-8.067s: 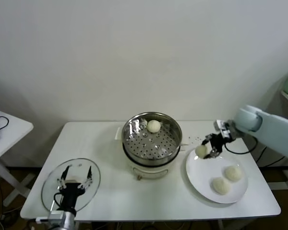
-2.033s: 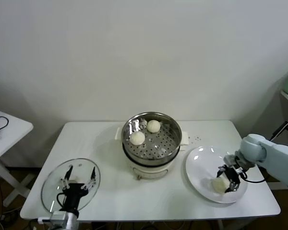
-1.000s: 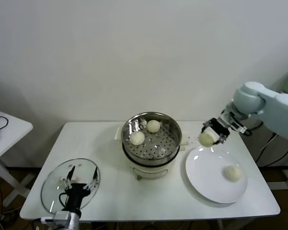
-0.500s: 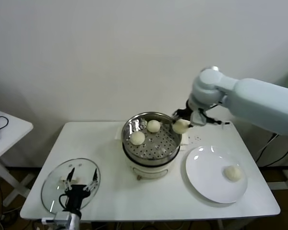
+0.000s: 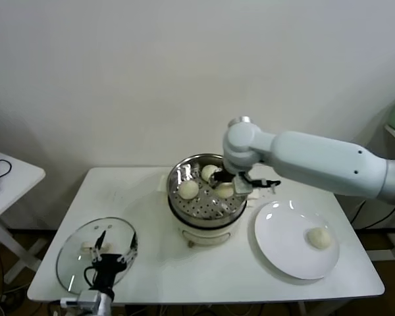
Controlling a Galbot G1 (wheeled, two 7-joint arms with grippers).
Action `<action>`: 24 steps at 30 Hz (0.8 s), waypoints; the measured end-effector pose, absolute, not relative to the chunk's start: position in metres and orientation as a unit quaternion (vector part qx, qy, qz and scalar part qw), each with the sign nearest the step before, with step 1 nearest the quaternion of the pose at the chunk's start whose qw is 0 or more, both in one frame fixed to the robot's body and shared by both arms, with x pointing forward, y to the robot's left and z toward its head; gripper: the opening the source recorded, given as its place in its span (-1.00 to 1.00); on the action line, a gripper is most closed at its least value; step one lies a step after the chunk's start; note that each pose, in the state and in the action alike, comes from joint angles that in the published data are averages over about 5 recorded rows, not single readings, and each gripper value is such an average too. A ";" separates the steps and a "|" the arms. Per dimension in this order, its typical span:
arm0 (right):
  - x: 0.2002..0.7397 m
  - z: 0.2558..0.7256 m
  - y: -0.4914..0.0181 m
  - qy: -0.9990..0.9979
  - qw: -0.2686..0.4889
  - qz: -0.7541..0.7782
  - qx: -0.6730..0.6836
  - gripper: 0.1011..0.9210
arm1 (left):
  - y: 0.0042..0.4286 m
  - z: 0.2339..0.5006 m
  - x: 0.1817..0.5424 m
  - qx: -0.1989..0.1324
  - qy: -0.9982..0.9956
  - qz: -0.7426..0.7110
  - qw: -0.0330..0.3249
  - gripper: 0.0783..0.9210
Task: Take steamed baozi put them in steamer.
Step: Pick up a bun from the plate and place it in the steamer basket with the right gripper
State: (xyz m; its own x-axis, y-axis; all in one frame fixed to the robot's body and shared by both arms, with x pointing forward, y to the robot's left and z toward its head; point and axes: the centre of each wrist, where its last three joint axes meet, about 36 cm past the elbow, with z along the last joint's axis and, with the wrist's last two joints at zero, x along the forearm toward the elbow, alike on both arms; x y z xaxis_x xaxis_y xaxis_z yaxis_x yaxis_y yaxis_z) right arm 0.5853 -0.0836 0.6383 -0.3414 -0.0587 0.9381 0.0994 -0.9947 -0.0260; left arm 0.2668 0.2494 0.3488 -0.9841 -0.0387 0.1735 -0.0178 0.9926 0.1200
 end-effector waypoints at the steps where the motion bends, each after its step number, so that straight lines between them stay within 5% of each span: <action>1: 0.586 0.635 -0.080 -0.021 0.050 -0.818 -0.573 0.39 | 0.249 0.348 0.267 0.014 -0.994 -0.059 0.089 0.77; 24: 0.580 0.593 -0.037 -0.055 0.078 -0.797 -0.596 0.41 | 0.247 0.341 0.265 0.011 -0.993 -0.060 0.100 0.77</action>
State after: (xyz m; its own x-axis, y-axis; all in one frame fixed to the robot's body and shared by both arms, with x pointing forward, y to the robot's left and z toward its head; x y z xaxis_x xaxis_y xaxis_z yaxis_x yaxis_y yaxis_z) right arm 0.5805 -0.0365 0.5932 -0.2767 -0.0587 0.9592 0.1897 -0.9818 -0.0054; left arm 0.2654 0.2468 0.3406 -0.9799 -0.0338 0.1966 -0.0101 0.9927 0.1205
